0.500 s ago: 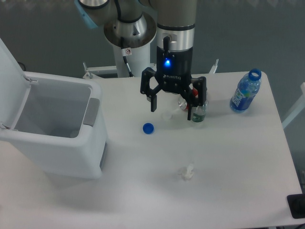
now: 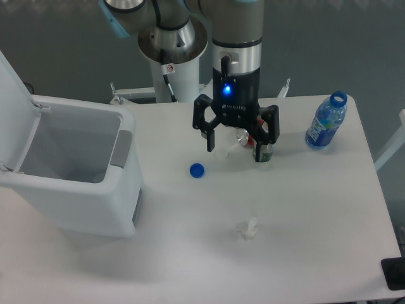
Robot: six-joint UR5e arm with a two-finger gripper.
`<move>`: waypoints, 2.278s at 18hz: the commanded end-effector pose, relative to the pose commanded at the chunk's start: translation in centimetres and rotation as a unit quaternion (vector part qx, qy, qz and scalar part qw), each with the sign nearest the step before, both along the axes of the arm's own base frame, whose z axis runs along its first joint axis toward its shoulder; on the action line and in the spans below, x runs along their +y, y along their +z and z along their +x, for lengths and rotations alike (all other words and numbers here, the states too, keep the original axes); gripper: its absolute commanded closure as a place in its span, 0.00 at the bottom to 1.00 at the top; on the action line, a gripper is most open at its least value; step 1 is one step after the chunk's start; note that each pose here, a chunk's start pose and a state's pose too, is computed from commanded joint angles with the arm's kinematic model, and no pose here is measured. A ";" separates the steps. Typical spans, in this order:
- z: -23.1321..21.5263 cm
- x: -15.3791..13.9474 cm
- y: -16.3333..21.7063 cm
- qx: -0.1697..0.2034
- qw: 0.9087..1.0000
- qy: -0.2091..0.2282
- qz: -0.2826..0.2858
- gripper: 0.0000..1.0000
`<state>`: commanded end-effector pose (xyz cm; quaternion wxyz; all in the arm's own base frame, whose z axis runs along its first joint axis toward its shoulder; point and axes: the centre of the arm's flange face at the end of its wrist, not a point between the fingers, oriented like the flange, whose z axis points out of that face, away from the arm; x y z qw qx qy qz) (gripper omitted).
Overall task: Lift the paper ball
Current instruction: 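Move the open gripper over the crumpled white paper ball, then lower the gripper around the paper ball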
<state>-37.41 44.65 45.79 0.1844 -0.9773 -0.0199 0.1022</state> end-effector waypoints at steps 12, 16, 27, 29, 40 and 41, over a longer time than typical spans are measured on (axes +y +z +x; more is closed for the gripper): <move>-5.9 3.4 -12.5 -0.044 0.994 0.002 -0.103 0.00; -7.2 4.2 -14.8 -0.043 0.992 -0.023 -0.113 0.00; -8.9 4.5 -17.5 -0.039 0.987 -0.082 -0.132 0.00; -9.1 4.5 -18.2 -0.042 0.987 -0.083 -0.134 0.00; -9.8 4.3 -20.7 -0.053 0.984 -0.084 -0.146 0.00; -9.8 4.3 -21.2 -0.056 0.983 -0.084 -0.150 0.00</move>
